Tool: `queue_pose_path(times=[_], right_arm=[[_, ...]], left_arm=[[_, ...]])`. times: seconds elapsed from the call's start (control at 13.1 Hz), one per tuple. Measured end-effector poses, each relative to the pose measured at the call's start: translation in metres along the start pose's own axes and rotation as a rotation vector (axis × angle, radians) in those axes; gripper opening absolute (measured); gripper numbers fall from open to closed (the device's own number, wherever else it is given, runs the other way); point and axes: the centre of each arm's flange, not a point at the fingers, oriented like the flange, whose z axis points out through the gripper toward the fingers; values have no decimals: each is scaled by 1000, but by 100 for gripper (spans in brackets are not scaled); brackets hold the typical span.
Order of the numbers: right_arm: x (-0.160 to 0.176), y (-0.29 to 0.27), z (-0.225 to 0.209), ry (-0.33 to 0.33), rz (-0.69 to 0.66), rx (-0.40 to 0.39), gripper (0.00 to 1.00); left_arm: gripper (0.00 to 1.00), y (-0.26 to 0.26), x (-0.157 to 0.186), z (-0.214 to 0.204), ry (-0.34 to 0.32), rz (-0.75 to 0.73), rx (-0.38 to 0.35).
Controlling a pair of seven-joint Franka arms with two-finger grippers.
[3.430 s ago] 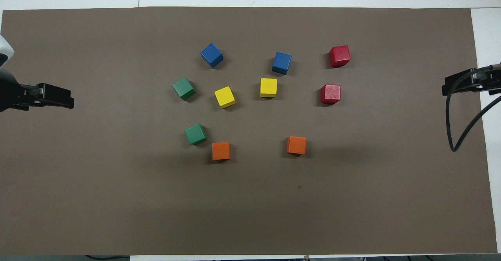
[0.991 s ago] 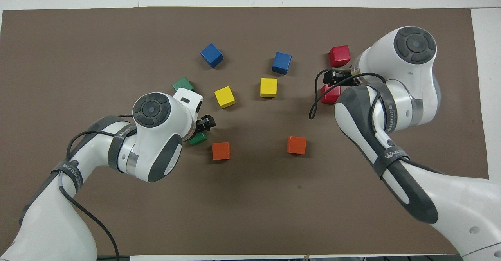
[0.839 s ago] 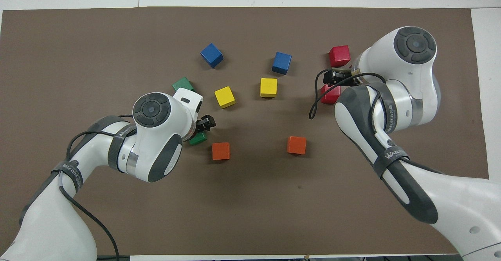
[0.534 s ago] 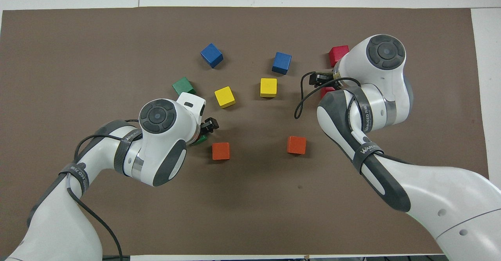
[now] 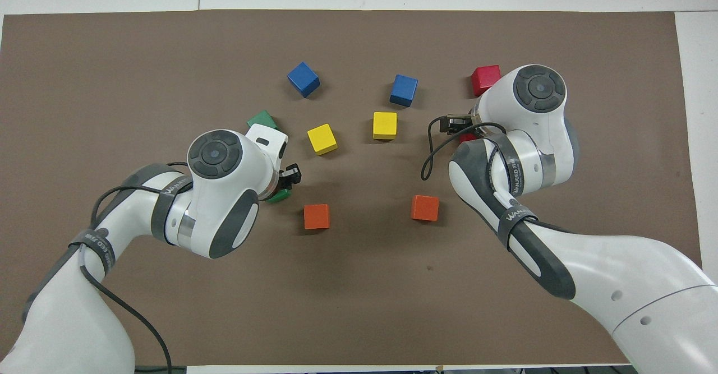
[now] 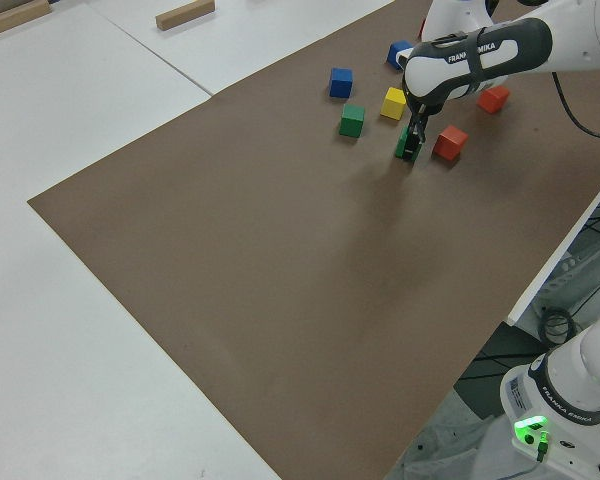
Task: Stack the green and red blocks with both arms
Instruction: 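Grasp the green cube with the left gripper while the right gripper grasps red, then carry the green cube outward with the left gripper while the right gripper carries red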
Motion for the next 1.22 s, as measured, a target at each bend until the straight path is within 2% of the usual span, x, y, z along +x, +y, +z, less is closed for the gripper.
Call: queue_pose_path(times=[0.23, 0.46, 0.69, 0.91, 1.22], right_arm=[[0, 2, 1, -2, -3, -2, 88], [0, 3, 1, -2, -1, -2, 54], [0, 4, 1, -2, 0, -2, 54], [4, 23, -1, -13, -46, -11, 54], [22, 129, -31, -23, -132, -18, 54]], left_arm=[[55, -58, 49, -47, -34, 157, 17], [55, -146, 102, -55, -25, 296, -1], [55, -196, 132, -56, 35, 314, 19], [55, -211, 148, -39, 41, 287, 19], [55, -215, 176, -21, 46, 262, 9]])
